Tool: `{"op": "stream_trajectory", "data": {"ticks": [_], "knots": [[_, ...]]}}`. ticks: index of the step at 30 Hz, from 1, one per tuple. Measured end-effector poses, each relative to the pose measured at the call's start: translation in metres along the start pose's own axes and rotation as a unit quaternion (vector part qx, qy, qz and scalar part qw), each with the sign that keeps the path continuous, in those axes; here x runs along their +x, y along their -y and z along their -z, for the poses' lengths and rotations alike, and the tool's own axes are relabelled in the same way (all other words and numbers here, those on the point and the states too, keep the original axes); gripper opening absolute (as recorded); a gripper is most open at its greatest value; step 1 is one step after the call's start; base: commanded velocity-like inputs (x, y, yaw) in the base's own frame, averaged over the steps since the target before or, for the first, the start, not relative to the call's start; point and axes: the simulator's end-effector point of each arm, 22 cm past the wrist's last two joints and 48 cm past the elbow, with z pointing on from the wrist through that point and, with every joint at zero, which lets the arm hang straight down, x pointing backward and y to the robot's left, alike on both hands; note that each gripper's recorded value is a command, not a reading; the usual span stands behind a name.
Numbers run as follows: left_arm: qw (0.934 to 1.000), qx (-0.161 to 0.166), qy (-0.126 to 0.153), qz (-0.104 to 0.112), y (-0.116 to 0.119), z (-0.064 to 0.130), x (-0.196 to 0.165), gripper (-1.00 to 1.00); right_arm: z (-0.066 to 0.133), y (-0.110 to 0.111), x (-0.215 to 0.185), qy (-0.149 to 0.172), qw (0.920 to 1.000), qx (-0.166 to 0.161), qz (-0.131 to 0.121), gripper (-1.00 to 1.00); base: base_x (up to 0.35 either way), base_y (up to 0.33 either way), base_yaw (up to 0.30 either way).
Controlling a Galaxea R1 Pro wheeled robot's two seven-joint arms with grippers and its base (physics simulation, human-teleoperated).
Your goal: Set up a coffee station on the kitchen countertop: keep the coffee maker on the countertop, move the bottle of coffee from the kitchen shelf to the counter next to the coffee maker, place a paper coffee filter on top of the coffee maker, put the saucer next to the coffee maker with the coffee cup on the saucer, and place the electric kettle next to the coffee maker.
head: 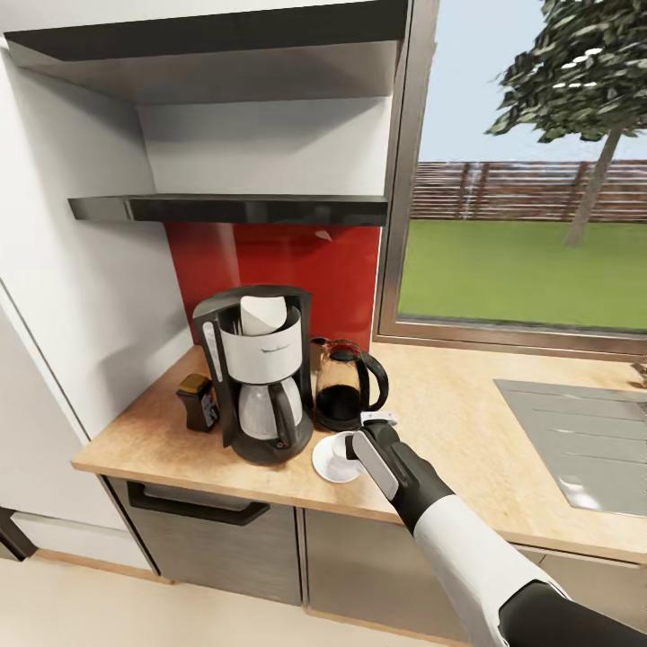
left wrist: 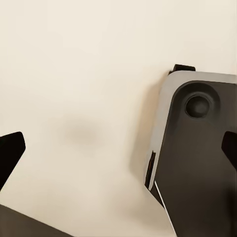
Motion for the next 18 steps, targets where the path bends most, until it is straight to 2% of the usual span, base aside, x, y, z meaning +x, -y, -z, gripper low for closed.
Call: {"op": "stream_trajectory", "data": {"ticks": [14, 18], "knots": [[1.0, 0.0, -0.001, 0.0, 0.0, 0.0, 0.0003, 1.0, -0.0001, -0.0003, 0.0002, 0.0, 1.0, -0.001, 0.0, -1.0, 0.0, 0.0, -0.001], [1.0, 0.0, -0.001, 0.0, 0.0, 0.0, 0.0002, 1.0, -0.0001, -0.0006, 0.0002, 0.0, 1.0, -0.001, 0.0, -1.0, 0.0, 0.113, 0.0]]}}
